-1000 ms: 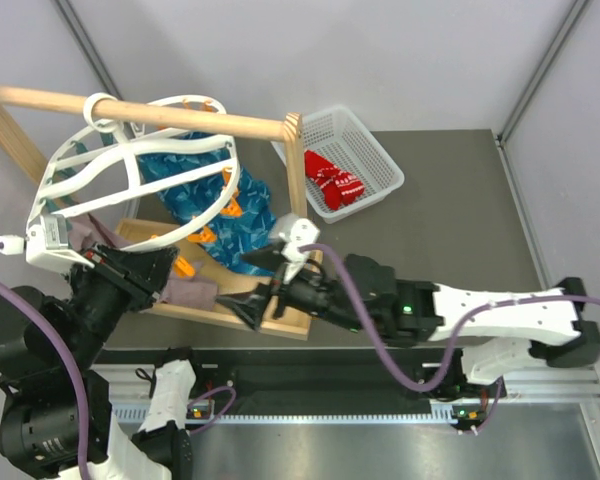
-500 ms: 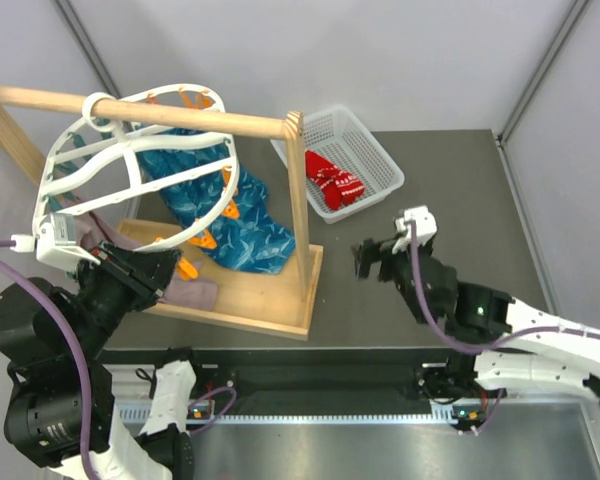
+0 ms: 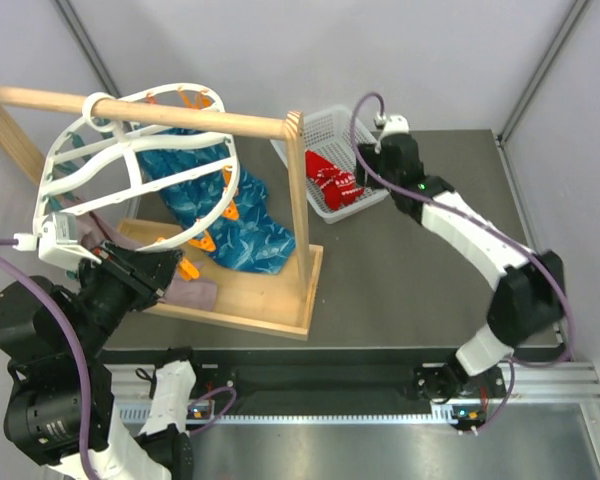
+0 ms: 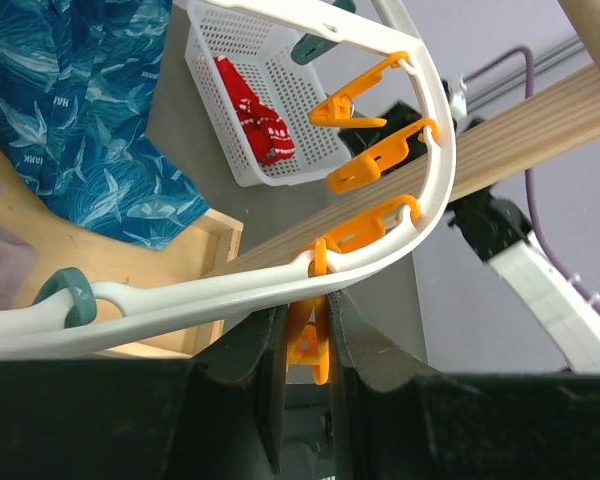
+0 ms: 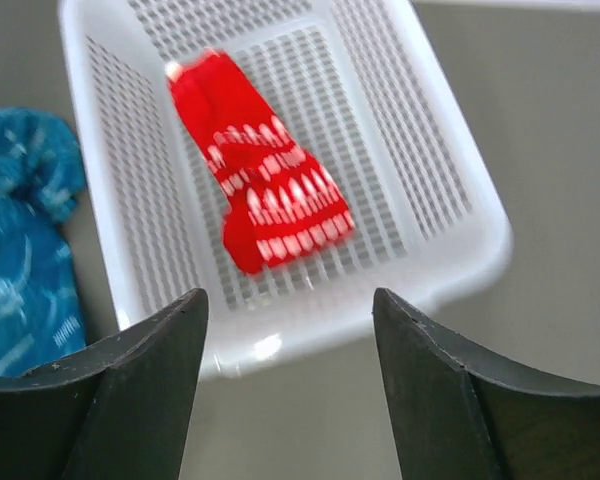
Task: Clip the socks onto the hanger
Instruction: Adjust the sock in the bin.
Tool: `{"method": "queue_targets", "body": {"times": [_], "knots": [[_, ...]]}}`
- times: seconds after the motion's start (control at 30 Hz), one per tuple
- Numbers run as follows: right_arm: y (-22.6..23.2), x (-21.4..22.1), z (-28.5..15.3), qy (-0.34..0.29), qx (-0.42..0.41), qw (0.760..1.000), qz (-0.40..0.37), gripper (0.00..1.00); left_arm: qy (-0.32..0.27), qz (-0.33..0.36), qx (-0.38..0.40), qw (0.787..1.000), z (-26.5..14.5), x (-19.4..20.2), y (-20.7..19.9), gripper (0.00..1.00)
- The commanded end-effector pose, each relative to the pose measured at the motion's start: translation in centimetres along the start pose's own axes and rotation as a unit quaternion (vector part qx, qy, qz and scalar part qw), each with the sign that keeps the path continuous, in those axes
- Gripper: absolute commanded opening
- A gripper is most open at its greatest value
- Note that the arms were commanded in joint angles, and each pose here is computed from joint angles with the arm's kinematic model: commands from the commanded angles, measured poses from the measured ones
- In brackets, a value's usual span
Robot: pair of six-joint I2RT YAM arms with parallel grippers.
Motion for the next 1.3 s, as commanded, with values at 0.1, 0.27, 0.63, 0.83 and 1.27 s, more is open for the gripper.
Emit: {"method": "queue_targets", "body": {"times": [0.1,0.27,0.63,0.83,1.27], "knots": [[2.9,-3.5,10.3,0.003,-0.084,0.995,-0.045,0.68,0.011,0.003,-0.001,1.000,0.0,0.1,0.2,0.00],[4.3,-2.4,17.4,0.044,-0.091,0.991,-0.083,0.72,0.019,-0.006,0.007,1.000,0.3,0.5,0.4,0.00],[5.6,2.9,20.2,0.073,-0.103,0.989,-0.076,0.53,0.019,-0.002,-0.015,1.000,0.8,0.2,1.2,0.00],[4.6,-0.5,19.4,0.041,-0.079,0.993,-0.074,0.24,0.016,0.001,-0.015,1.000,0.7,0.1,1.0,0.00],[1.5,-4.4,14.2,-0.009,-0.054,0.996,-0.069,0.01,0.012,0.002,-0.008,1.000,0.5,0.0,0.7,0.00]]}}
Point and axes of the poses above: each gripper's point midway between its finger pads, its own z axis out along the fingers, its own y axis along the line the jaws close on, x = y × z, the point moved 7 cm from there along -z, back along the fingers, and after that the axes turned 14 degrees about -z, right-handed, at the moved point
